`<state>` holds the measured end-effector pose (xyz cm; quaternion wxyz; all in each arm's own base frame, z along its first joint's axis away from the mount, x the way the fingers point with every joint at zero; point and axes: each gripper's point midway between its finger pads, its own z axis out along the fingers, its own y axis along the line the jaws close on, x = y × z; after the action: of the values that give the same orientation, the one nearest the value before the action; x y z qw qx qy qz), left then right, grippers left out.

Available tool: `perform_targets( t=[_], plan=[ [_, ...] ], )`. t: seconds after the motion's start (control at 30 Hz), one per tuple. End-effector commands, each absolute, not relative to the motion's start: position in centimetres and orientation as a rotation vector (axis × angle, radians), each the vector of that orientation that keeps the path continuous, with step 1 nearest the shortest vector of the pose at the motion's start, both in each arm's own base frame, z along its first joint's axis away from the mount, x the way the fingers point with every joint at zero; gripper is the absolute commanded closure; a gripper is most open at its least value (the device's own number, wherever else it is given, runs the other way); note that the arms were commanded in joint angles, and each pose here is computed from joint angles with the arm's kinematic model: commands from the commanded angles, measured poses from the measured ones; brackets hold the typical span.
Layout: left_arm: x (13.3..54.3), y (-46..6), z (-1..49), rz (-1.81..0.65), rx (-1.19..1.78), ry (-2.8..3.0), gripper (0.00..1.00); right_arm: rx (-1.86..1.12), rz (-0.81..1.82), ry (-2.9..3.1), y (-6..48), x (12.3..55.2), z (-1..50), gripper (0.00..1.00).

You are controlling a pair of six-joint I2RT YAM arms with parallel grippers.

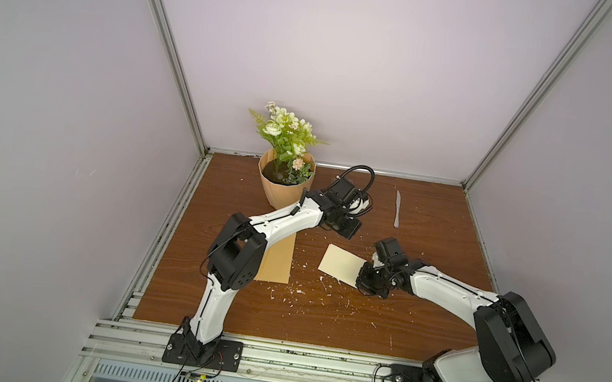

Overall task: Fold the letter paper in half and place it into the envelope
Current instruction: Fold the letter paper at the center of the board, then adjust the letter paper at the center of the board.

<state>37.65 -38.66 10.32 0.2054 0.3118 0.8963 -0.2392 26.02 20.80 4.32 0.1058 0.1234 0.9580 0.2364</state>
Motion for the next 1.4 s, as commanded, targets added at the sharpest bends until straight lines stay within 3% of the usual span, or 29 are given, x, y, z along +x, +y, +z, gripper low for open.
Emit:
perform_targets(
  t=[0.0, 0.6, 0.93, 1.17, 1.2, 1.27, 1.3, 1.37],
  plan=[
    [35.9, -39.7, 6.0, -0.687, 0.921, 2.566, 1.00, 0.234, 0.712, 2.867, 21.1, 25.6, 4.8, 1.00],
    [33.2, -36.0, 1.8, -0.560, 0.966, 2.645, 1.00, 0.283, 0.660, 2.888, 19.4, 25.3, 3.3, 1.00],
    [30.2, -33.1, 1.9, -0.545, 0.911, 2.720, 1.00, 0.261, 0.582, 2.860, 18.6, 29.1, 3.2, 1.00],
    [29.5, -32.0, 3.5, -0.524, 0.874, 2.715, 1.00, 0.219, 0.571, 2.809, 19.1, 32.5, 5.8, 1.00],
    [29.6, -32.0, 4.0, -0.522, 0.872, 2.709, 1.00, 0.221, 0.570, 2.801, 19.1, 32.5, 6.3, 0.95],
    [30.1, -32.1, 5.2, -0.522, 0.858, 2.692, 1.00, 0.229, 0.581, 2.771, 18.8, 32.2, 8.0, 0.52],
    [30.3, -32.1, 5.8, -0.520, 0.850, 2.683, 1.00, 0.239, 0.584, 2.759, 18.6, 31.9, 8.6, 0.38],
    [30.8, -31.8, 7.2, -0.528, 0.819, 2.663, 1.00, 0.274, 0.589, 2.721, 17.8, 31.0, 10.1, 0.27]
  ],
)
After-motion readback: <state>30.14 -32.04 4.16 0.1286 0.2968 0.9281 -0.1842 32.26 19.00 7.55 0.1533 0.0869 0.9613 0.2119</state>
